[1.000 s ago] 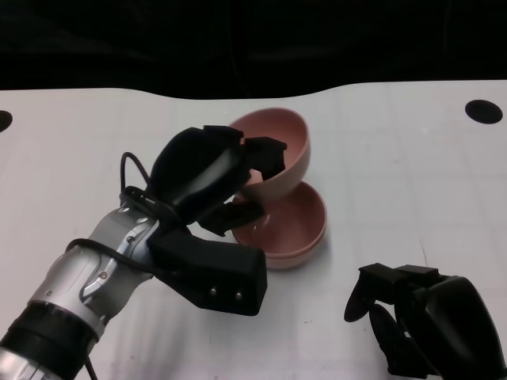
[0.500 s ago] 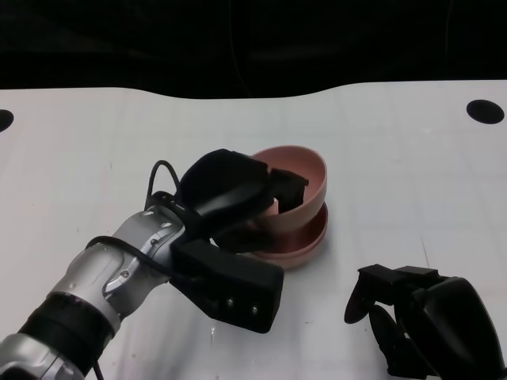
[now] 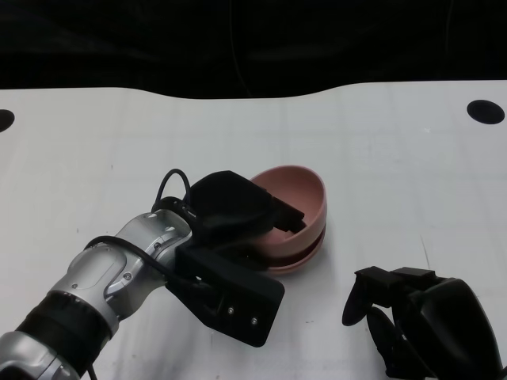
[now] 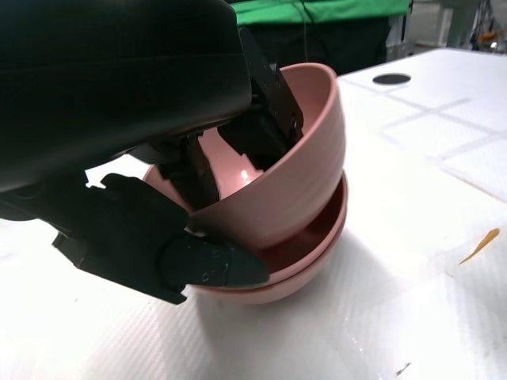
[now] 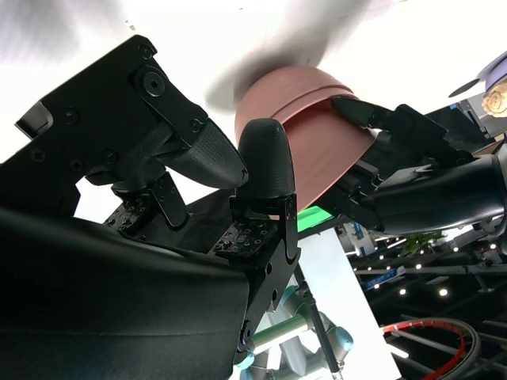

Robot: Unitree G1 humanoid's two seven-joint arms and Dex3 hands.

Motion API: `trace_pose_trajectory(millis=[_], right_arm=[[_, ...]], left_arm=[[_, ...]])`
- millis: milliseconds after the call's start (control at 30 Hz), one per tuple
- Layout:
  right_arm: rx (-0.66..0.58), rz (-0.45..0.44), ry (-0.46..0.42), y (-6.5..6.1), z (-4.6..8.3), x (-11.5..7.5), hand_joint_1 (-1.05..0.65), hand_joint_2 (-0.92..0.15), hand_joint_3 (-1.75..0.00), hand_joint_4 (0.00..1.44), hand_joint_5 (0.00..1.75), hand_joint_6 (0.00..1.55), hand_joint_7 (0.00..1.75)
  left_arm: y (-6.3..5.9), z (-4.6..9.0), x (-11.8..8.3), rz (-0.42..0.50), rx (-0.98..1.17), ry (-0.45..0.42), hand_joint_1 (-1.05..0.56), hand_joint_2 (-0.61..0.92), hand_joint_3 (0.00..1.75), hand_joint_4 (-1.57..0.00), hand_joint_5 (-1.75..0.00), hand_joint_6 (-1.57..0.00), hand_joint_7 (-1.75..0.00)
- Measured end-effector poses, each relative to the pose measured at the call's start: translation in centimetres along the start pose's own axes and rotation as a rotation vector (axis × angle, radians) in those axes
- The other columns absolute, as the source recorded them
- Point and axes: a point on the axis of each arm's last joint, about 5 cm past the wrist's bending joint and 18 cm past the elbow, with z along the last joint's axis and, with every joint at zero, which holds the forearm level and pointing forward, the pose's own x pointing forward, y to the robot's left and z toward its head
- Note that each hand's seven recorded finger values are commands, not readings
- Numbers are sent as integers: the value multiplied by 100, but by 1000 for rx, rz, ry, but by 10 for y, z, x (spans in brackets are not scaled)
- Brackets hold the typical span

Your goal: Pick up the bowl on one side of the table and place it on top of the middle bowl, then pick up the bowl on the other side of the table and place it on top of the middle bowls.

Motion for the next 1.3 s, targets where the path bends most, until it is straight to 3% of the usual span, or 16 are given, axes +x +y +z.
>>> trace_pose_trajectory(millis=[267,667,800,933,1000,1233,1267,1300], right_arm=[[0,0,-1,0,0,0,-10,-18,-150,96,175,89,137],[-2,-5,-2,0,-1,1,-10,-17,-150,98,175,86,151],[-3,-4,0,1,-1,1,-9,-18,-150,99,175,85,155],[-3,-5,1,1,-2,1,-9,-17,-150,98,175,86,154],[-3,-4,1,1,-2,1,-9,-17,-150,98,175,86,154],[-3,-4,0,1,-2,1,-9,-17,-149,98,175,86,153],[-2,-4,-1,1,-2,2,-9,-17,-149,98,175,86,153],[-2,-4,-2,1,-2,2,-9,-17,-149,98,175,86,153]], left_arm=[[12,1,-7,20,64,4,-84,92,54,-8,-19,-22,0],[25,0,-30,96,77,15,-81,92,50,-10,-26,-27,-3],[18,-5,-44,130,-2,30,-78,92,48,-11,-29,-29,-3],[9,-10,-62,241,-97,36,-71,92,45,-14,-34,-30,-3],[1,-11,-71,299,-144,40,-65,92,41,-3,-58,-30,-3],[-28,-4,-90,548,-331,53,-50,92,32,-3,-83,-38,-6],[-31,-4,-92,574,-355,54,-49,92,32,-2,-89,-39,-7],[-34,-2,-93,599,-383,57,-46,92,30,-6,-106,-46,-13]])
